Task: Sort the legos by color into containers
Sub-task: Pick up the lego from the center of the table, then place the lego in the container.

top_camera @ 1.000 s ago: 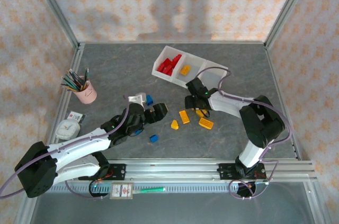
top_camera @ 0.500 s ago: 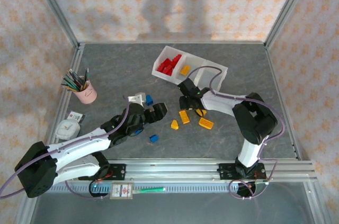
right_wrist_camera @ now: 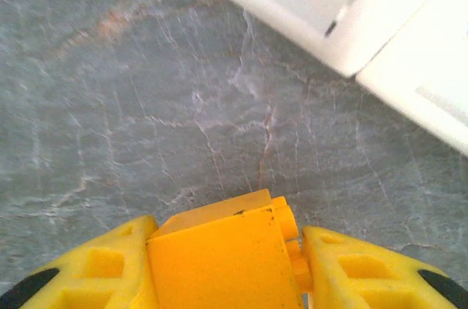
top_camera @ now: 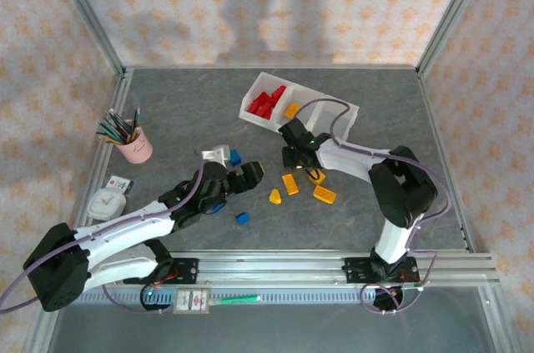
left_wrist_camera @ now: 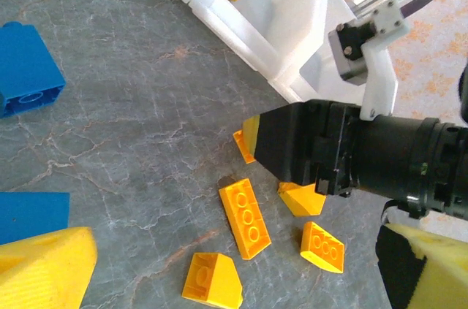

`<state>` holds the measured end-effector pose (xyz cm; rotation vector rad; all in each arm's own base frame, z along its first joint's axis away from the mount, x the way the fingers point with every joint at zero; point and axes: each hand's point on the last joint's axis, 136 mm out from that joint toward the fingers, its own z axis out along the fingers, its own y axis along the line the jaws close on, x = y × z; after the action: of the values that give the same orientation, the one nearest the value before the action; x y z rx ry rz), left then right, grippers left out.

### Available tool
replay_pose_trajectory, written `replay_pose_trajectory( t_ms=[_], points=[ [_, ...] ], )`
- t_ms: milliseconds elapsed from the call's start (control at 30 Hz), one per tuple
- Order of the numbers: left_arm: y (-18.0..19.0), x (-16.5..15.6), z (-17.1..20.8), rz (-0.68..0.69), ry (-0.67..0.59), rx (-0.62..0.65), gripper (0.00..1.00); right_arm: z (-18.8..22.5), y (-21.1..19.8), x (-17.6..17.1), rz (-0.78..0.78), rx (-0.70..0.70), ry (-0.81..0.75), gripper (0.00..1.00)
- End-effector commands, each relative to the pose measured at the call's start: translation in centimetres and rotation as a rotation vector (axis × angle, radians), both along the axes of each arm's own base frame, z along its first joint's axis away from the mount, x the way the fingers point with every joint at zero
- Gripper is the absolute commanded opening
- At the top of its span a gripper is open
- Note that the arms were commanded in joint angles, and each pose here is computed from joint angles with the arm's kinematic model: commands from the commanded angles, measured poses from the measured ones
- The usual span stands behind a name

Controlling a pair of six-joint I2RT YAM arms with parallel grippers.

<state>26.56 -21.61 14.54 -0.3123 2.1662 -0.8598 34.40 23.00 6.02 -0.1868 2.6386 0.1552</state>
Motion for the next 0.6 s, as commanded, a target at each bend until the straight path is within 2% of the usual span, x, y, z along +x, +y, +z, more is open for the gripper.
replay_pose_trajectory(
  t_ms=[0,300,567],
  points=[
    [0.0,0.9,2.0,0.013,-0.050,0.038,0.99,4.2,-0.4,2.0,-0.036,0.027,-0.087,0.40],
    [-0.5,2.9,4.0,0.032,-0.099,0.072,0.99,6.7,-1.6,8.5,-0.132,0.064,-0.157,0.40],
    [-1.6,4.6,4.9,0.020,-0.110,0.083,0.99,6.1,-3.3,14.6,-0.193,-0.004,-0.185,0.40]
  ],
)
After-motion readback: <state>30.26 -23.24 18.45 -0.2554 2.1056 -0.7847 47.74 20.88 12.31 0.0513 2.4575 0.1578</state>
